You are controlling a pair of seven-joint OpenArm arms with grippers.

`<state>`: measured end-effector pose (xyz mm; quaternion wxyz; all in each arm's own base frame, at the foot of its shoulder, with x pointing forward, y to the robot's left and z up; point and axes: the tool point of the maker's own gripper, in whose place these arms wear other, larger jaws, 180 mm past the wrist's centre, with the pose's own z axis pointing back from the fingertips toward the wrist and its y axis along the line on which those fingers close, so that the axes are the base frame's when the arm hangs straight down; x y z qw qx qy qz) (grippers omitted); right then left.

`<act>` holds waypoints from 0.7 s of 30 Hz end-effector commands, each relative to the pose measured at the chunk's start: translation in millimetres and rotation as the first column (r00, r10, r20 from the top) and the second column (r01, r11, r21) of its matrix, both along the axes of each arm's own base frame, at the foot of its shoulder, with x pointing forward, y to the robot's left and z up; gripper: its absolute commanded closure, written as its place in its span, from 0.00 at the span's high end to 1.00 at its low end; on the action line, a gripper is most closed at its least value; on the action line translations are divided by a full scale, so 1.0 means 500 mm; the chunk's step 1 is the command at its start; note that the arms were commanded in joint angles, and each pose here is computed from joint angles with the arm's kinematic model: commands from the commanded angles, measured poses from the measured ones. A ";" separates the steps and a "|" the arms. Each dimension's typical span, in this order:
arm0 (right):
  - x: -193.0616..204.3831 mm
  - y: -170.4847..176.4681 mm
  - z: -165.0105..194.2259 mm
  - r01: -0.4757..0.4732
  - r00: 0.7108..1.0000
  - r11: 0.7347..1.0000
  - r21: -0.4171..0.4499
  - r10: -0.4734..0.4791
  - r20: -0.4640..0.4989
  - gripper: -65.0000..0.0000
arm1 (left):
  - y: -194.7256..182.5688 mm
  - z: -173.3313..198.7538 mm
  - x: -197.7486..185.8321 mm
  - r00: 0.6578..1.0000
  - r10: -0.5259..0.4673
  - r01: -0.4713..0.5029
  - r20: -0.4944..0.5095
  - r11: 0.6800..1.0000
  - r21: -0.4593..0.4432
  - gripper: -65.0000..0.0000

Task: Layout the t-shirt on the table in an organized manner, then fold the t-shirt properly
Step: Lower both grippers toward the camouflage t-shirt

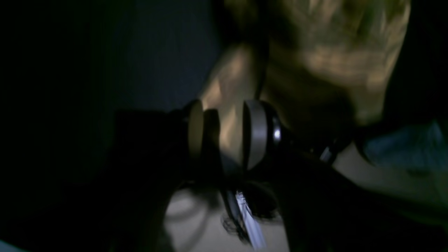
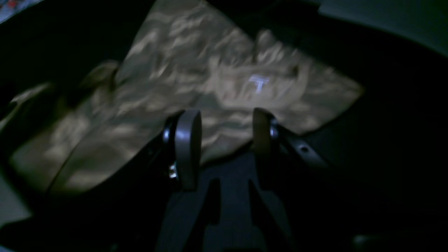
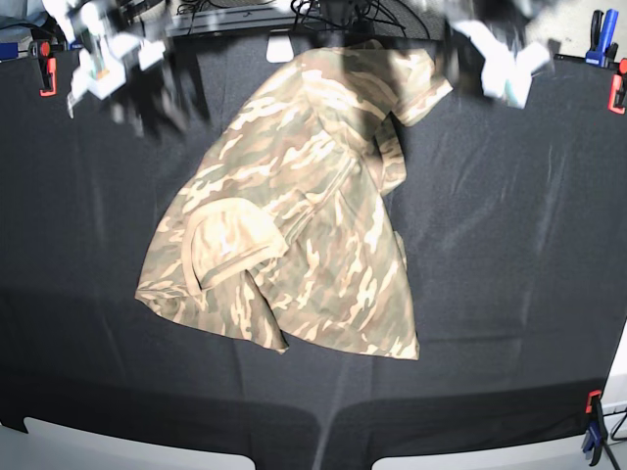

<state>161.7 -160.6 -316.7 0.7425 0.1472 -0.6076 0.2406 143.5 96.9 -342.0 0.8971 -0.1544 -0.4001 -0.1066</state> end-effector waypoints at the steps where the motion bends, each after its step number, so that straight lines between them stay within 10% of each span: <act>1: 0.017 0.005 0.026 0.004 0.999 1.000 0.031 -0.006 0.051 0.37 | -0.005 0.025 0.023 0.998 -0.002 0.003 0.056 1.000 -0.018 0.27; 14: 0.176 0.055 0.012 0.193 0.981 0.963 0.188 -0.185 -0.058 0.37 | -0.004 0.200 0.279 0.893 0.013 0.010 0.451 0.999 -0.050 0.27; 21: 0.199 0.093 0.002 0.224 0.969 0.932 0.285 -0.183 -0.165 0.37 | 0.031 0.159 0.420 0.900 0.072 -0.039 0.430 0.996 -0.086 0.27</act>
